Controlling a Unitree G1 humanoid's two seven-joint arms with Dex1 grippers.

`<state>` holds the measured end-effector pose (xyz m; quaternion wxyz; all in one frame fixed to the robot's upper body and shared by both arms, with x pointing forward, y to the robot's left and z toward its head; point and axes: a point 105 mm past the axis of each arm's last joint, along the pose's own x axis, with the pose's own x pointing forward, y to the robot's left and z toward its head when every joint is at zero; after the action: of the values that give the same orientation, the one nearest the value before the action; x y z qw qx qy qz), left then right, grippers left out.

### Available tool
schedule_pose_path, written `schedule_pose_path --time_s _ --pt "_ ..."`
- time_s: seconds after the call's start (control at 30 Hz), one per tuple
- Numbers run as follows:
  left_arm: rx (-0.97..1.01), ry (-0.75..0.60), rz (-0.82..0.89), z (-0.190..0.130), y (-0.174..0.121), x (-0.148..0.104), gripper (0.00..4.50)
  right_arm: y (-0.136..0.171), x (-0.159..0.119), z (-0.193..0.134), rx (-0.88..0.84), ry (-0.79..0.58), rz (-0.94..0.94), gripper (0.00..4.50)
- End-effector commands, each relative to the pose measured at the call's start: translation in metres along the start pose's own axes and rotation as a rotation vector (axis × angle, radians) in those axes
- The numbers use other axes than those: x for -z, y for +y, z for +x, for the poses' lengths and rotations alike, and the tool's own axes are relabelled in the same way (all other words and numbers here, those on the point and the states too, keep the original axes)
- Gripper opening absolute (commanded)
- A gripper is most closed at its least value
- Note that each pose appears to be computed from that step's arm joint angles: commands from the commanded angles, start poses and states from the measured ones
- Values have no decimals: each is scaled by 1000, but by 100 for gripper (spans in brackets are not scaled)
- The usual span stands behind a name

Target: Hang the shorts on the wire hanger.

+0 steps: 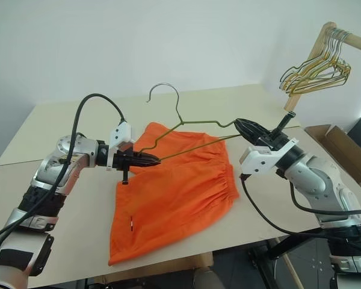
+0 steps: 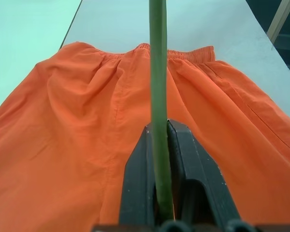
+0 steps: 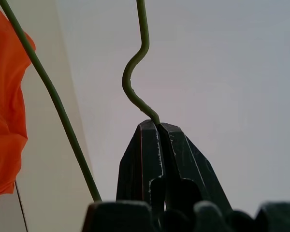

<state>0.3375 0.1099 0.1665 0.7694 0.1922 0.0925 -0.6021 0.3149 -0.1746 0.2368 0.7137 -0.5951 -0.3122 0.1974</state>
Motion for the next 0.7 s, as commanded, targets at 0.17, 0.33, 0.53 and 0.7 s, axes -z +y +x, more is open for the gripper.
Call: schedule_pose_path --time_s 0.17,0.33,0.53,0.7 --pt "-45 12 12 -5 10 -3 0 -13 -13 -5 -44 -51 22 138" --pt "-75 32 9 -7 15 2 0 5 -15 -15 -211 -40 93 318" --pt "-101 136 117 -10 17 18 0 2 -13 -19 -361 48 462 446" --pt "-40 165 191 -12 6 22 0 2 -18 -13 -585 153 789 446"
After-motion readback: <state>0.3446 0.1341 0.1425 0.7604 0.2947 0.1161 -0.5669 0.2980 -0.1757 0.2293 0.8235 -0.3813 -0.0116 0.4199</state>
